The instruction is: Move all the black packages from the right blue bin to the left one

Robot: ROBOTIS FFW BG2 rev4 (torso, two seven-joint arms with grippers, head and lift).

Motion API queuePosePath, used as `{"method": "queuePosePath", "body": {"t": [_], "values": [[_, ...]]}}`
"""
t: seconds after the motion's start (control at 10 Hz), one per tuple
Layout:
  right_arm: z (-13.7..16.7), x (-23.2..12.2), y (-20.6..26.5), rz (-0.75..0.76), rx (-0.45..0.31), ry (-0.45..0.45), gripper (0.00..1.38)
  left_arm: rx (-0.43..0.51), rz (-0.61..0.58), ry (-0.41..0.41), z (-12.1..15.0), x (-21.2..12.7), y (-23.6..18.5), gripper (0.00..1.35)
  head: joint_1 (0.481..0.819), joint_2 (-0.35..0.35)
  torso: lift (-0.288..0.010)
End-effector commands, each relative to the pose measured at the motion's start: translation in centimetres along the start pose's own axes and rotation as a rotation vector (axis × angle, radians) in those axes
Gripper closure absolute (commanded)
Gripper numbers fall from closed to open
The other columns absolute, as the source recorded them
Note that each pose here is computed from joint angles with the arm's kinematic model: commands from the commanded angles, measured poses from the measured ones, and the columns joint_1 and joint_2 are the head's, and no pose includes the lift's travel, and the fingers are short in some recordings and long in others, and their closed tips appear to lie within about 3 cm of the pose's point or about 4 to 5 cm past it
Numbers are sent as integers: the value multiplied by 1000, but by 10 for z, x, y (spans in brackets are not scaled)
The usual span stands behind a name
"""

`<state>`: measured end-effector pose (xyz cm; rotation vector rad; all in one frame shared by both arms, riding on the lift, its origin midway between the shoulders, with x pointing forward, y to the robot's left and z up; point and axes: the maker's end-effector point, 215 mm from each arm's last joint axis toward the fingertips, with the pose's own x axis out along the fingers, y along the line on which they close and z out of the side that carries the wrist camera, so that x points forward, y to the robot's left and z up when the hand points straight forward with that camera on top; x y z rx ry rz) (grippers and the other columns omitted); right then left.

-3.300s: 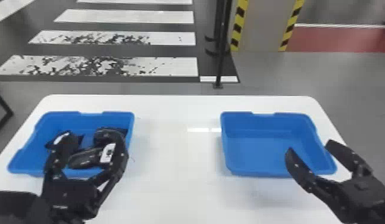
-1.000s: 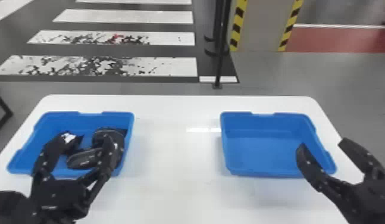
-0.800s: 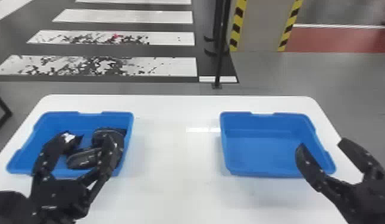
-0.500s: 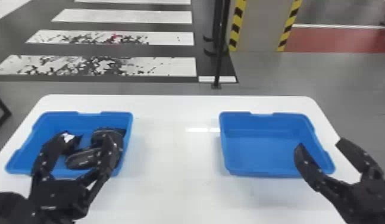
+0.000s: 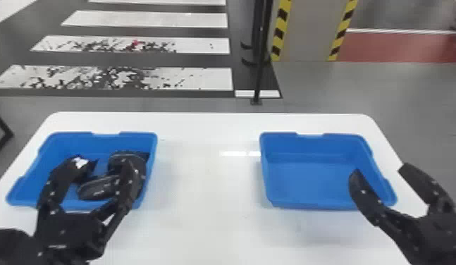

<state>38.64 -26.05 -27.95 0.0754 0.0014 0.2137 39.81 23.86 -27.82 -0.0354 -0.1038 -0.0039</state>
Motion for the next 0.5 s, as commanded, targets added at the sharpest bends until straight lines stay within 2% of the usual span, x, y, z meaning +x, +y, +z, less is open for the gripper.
{"method": "queuePosePath", "body": {"t": [0.0, 0.4], "values": [[0, 0, -1, -1, 3, -4, 137, 0, 0, -1, 0, 0, 0, 185, 695, -32, -140], [-1, 0, -1, -3, 6, -5, 137, 6, 4, -4, 1, 0, 2, 185, 695, -33, -140]]}}
